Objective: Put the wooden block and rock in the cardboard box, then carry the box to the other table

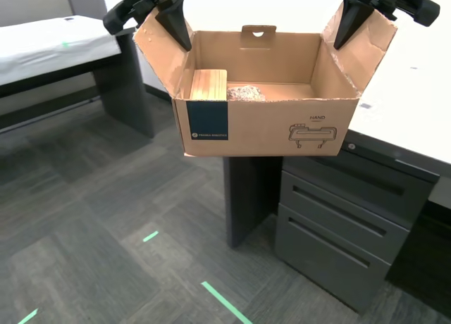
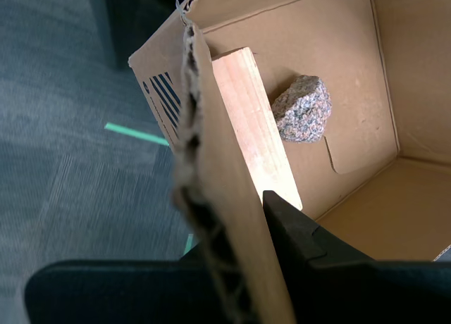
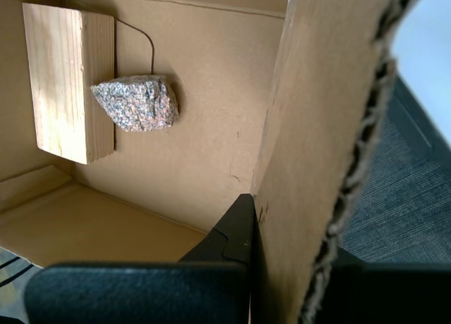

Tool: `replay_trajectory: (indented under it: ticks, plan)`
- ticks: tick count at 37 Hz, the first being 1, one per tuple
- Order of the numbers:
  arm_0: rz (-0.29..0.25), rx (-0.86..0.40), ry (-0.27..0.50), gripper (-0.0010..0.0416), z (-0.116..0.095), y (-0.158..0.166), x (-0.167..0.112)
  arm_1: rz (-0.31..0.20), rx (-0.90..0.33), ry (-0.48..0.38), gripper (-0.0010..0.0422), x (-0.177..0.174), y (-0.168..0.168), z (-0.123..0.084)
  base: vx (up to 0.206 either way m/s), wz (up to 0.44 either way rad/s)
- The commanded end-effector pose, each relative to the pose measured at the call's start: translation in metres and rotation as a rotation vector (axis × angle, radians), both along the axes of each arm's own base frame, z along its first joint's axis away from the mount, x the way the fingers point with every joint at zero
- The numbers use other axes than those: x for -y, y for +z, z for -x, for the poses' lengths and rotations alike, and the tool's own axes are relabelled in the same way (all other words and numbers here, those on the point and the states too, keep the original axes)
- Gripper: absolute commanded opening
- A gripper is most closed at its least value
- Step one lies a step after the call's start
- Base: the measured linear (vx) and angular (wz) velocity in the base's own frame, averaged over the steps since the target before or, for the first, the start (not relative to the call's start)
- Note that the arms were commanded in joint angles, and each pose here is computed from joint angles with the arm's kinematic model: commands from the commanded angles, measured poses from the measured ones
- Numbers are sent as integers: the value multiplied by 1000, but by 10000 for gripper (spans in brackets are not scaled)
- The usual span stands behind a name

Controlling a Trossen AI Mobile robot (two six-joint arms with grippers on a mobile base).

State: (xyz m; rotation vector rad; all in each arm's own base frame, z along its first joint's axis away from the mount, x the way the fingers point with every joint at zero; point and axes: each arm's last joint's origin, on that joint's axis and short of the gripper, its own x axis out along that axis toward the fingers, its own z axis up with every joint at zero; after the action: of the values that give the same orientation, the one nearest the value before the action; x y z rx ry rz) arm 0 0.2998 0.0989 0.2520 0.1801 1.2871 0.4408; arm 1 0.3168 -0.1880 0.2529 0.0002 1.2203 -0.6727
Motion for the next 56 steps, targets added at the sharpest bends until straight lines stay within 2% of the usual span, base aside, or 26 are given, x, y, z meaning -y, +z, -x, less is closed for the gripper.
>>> replay_trajectory:
  ticks: [1,31,49,56]
  plan:
    - [-6,9,11,-1,0,1,-1,17,-8,-11,-1,1,2,2,-33,167]
    - [-2,-4,12,-1,1,1,0,22,3,-7,-1,1,3,1,-20,166]
    - [16,15,74,-1,2,0,0,38,-26,58,-1,2,3,0,-4,122]
    - [22,21,97,-1,2,0,0,40,-29,59,-1,6,3,2,43,20]
